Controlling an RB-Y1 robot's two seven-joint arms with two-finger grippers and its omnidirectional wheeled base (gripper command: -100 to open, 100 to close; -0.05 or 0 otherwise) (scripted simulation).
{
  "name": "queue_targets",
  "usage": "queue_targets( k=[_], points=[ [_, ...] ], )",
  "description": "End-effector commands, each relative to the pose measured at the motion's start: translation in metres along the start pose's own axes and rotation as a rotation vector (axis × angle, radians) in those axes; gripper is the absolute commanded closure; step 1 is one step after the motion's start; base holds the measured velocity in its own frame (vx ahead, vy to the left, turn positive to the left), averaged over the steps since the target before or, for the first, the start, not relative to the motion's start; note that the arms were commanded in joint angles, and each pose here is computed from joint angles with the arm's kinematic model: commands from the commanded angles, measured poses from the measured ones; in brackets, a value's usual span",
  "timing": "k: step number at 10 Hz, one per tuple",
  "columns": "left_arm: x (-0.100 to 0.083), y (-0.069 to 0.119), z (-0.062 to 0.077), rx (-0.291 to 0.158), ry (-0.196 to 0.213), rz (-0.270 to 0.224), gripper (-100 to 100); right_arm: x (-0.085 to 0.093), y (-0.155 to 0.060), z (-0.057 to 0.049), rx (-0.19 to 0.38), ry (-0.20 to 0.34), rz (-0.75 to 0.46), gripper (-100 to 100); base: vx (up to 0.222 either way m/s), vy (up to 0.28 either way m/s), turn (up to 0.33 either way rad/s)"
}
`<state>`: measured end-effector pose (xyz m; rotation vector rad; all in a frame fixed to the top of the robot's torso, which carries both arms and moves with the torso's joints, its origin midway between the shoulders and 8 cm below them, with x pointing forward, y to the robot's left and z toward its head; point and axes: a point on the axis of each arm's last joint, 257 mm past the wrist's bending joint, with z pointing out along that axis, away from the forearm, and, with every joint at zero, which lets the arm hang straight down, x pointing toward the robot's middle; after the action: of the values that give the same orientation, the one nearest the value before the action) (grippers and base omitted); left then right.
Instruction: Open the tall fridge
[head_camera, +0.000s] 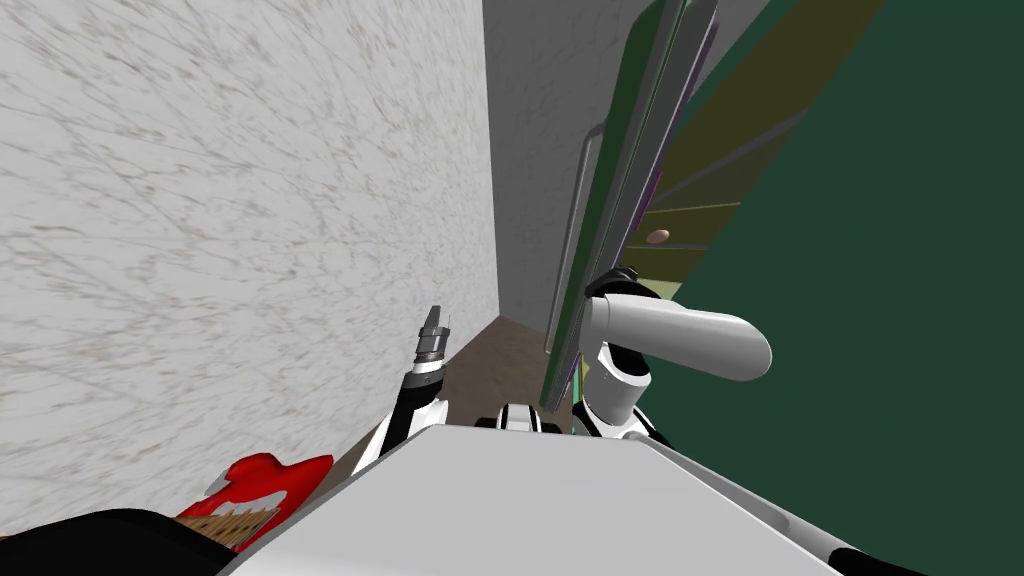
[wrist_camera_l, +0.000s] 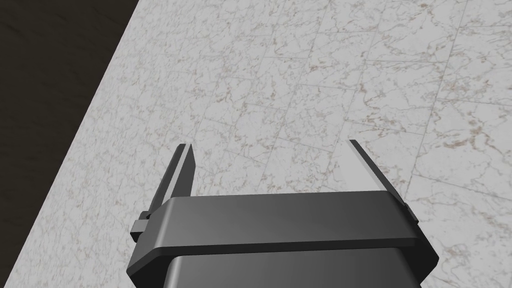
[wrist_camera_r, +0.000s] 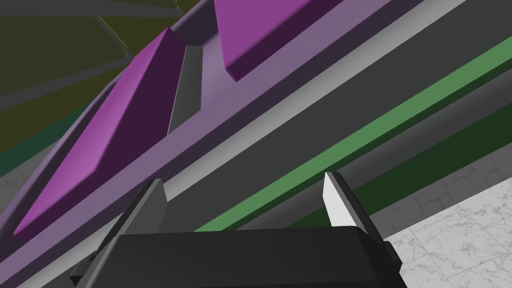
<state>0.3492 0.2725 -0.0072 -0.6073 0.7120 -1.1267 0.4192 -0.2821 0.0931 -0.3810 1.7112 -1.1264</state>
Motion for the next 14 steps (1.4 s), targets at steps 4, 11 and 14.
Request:
queue_targets(
  k=[4, 11, 14],
  points=[
    [0.0, 0.0, 0.0, 0.0, 0.0, 0.0, 0, 0.013, -0.01, -0.001, 0.031, 0.031, 0.011, 100, -0.002, 0.035, 0.008],
    [0.0, 0.0, 0.0, 0.0, 0.0, 0.0, 0, 0.032, -0.034, 0.013, 0.127, 0.156, 0.012, 100, 0.185, 0.202, -0.002],
    [0.0, 0.0, 0.0, 0.0, 0.0, 0.0, 0, 0.043, -0.048, 0.018, 0.184, 0.229, 0.009, 100, 0.206, 0.204, -0.011]
  ],
)
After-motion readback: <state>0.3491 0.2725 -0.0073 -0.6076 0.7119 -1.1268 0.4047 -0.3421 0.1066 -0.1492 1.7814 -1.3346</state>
